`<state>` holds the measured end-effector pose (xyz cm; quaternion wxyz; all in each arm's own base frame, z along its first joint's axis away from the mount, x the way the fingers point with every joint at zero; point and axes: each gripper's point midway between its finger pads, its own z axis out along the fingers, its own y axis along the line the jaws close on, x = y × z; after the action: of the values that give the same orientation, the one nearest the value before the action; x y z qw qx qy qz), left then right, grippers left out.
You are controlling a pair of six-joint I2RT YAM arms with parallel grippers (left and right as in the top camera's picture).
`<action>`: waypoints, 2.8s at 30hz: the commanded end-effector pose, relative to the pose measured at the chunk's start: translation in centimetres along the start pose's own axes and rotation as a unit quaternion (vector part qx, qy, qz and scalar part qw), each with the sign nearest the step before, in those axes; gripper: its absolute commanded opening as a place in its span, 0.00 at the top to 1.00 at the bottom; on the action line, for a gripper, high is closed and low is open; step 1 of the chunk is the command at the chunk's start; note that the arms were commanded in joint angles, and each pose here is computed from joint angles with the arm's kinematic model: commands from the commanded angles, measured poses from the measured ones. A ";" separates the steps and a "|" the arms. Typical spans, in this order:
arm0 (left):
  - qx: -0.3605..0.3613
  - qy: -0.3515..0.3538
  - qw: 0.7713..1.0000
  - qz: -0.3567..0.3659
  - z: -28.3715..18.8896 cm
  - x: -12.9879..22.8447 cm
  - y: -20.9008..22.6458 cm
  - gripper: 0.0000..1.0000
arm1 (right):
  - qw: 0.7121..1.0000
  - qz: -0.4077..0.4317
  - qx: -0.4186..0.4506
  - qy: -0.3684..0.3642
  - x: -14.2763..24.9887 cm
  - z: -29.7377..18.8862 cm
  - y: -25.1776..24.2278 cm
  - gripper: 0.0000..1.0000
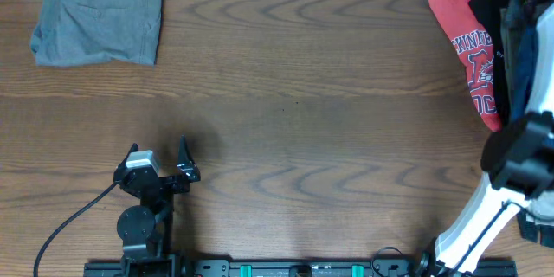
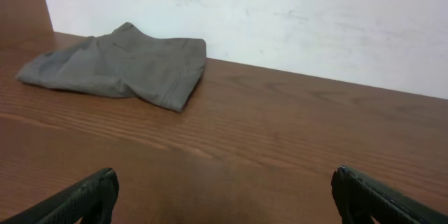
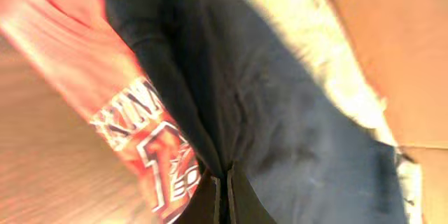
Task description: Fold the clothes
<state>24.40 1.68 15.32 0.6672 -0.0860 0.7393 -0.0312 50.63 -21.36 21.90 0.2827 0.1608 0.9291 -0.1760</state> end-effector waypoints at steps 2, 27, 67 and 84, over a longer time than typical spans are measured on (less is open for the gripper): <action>0.001 0.022 1.000 0.008 0.1 1.6 0.1 0.02 | 0.997 0.002 -0.048 -0.054 -2.4 -6.0 2.5 0.99; 0.001 0.022 1.000 0.008 0.1 1.6 0.1 0.02 | 0.880 -0.262 -0.397 -0.007 16.4 -22.8 42.3 0.92; 0.001 0.021 1.000 0.008 0.1 1.5 0.1 0.02 | 0.933 0.000 -0.122 0.338 26.4 -4.7 15.5 0.01; 0.001 0.022 1.000 0.008 0.1 1.6 0.1 0.02 | 0.909 0.032 -0.227 0.347 32.9 -1.5 20.1 0.20</action>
<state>24.40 1.68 15.31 0.6672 -0.0860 0.7393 -0.0312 33.10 2.45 0.09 -0.0040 0.1708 0.9814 0.0874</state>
